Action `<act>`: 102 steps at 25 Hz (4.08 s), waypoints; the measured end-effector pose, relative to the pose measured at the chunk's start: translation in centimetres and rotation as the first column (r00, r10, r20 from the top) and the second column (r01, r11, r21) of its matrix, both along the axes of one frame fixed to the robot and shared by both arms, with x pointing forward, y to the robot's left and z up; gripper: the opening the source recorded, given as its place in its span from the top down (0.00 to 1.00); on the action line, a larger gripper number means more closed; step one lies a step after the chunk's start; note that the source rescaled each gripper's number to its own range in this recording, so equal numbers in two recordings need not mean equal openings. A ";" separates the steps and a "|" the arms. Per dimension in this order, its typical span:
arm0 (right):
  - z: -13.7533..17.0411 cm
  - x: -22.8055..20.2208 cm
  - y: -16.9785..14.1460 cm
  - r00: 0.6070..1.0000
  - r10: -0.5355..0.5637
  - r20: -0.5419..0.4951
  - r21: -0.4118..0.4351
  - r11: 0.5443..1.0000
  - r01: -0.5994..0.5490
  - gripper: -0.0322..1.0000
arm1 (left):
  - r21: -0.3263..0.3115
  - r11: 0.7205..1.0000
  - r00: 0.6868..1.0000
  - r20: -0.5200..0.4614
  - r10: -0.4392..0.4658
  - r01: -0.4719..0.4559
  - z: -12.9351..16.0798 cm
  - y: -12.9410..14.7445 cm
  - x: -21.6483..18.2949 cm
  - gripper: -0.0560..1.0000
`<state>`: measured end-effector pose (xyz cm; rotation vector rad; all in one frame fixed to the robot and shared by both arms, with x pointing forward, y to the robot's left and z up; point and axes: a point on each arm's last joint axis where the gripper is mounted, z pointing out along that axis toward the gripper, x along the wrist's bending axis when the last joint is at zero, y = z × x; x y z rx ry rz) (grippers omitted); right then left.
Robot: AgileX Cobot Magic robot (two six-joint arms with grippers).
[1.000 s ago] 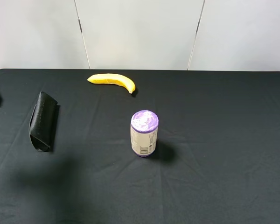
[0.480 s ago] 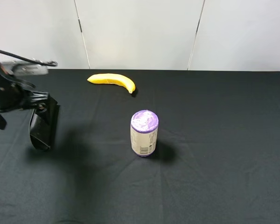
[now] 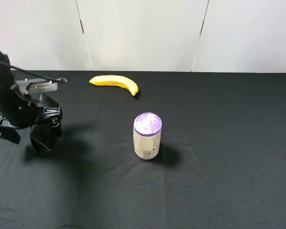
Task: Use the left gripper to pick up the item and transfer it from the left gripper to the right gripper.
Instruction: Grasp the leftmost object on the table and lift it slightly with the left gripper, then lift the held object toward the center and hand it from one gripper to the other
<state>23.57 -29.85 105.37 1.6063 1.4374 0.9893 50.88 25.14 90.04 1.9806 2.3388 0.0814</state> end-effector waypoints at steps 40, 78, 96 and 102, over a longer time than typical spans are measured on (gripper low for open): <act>0.0 0.0 0.0 1.000 0.003 0.000 0.004 1.000 -0.003 0.00 | -0.006 0.999 0.999 0.013 0.046 -0.046 -1.7 0.0 -0.1 0.93; 0.0 0.0 0.0 1.000 0.003 0.001 0.004 1.000 -0.003 0.00 | -0.031 0.881 0.880 0.059 -0.471 0.473 18.0 -0.9 -0.4 0.94; 0.0 0.0 0.0 1.000 0.003 0.000 0.004 1.000 -0.003 0.00 | -0.043 0.357 0.358 0.002 -0.934 0.933 15.0 -13.6 -0.6 0.94; 0.4 1.1 0.7 0.997 0.064 -0.033 0.062 0.996 -0.062 0.00 | -0.039 0.202 0.202 0.009 -0.979 0.979 15.0 -15.7 -2.2 0.94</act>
